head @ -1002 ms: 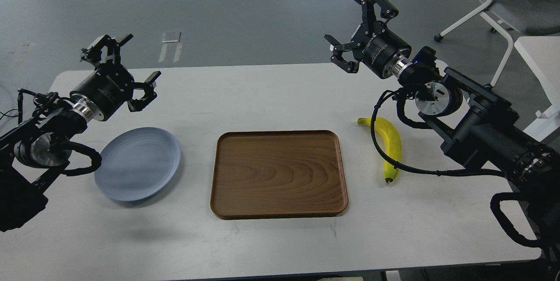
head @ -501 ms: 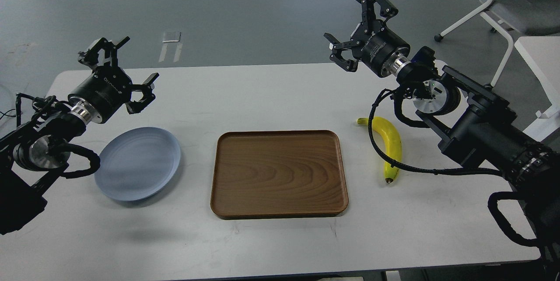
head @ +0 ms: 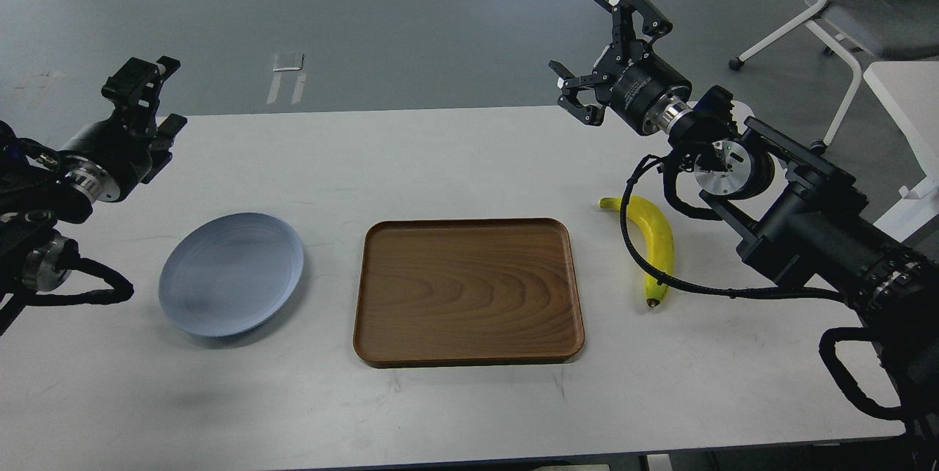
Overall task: Place banana on plate with both arms
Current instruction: 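Grasp the rim of the blue plate with the left gripper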
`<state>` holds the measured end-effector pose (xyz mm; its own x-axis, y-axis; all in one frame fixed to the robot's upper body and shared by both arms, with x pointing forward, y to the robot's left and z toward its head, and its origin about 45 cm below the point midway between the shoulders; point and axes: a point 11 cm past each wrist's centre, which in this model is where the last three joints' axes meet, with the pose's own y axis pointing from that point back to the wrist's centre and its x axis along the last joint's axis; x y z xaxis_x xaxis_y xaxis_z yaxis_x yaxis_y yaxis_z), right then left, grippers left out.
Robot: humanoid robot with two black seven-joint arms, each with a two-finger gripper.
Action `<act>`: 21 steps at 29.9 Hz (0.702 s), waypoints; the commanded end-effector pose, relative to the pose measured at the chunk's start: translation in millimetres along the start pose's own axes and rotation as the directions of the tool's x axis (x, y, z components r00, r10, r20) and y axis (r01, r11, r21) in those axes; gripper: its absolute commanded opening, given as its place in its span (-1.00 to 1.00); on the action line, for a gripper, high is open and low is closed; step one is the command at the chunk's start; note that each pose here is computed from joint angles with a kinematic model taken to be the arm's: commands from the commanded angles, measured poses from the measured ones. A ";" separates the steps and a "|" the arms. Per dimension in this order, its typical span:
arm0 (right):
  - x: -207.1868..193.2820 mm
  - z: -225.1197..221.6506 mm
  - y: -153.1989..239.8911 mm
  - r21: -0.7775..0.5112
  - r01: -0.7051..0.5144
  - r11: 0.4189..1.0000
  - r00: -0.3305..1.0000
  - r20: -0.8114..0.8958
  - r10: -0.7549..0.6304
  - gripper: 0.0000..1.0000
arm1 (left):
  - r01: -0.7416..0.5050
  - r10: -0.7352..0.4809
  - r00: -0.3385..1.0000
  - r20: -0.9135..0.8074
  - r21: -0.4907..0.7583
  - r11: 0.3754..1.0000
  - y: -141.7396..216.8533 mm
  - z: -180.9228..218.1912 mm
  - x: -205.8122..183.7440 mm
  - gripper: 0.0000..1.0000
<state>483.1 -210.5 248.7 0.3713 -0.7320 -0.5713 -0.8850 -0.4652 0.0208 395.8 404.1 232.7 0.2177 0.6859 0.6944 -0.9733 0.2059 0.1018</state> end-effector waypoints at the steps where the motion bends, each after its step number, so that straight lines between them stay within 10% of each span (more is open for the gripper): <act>1: 2.4 -4.8 0.7 0.017 -0.007 1.000 1.000 0.010 0.007 1.00 | 0.083 -0.079 0.948 0.308 0.002 0.997 37.3 -16.1 -13.9 0.96; 6: 12.9 -4.5 7.5 0.043 -0.034 0.998 0.998 0.053 0.032 1.00 | 0.263 -0.238 0.782 0.576 0.042 0.964 84.0 -51.4 -35.8 0.96; 21: 21.0 -4.9 10.6 0.049 -0.084 0.995 0.995 0.056 0.081 1.00 | 0.246 -0.349 0.754 0.557 0.253 0.936 122.0 -125.3 -51.7 0.95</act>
<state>482.8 -232.0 241.6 0.2893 -0.7330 -0.6157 -0.9234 -0.3832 0.0223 274.3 484.1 124.0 0.4628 0.0189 0.8863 -0.8714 0.1931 0.4509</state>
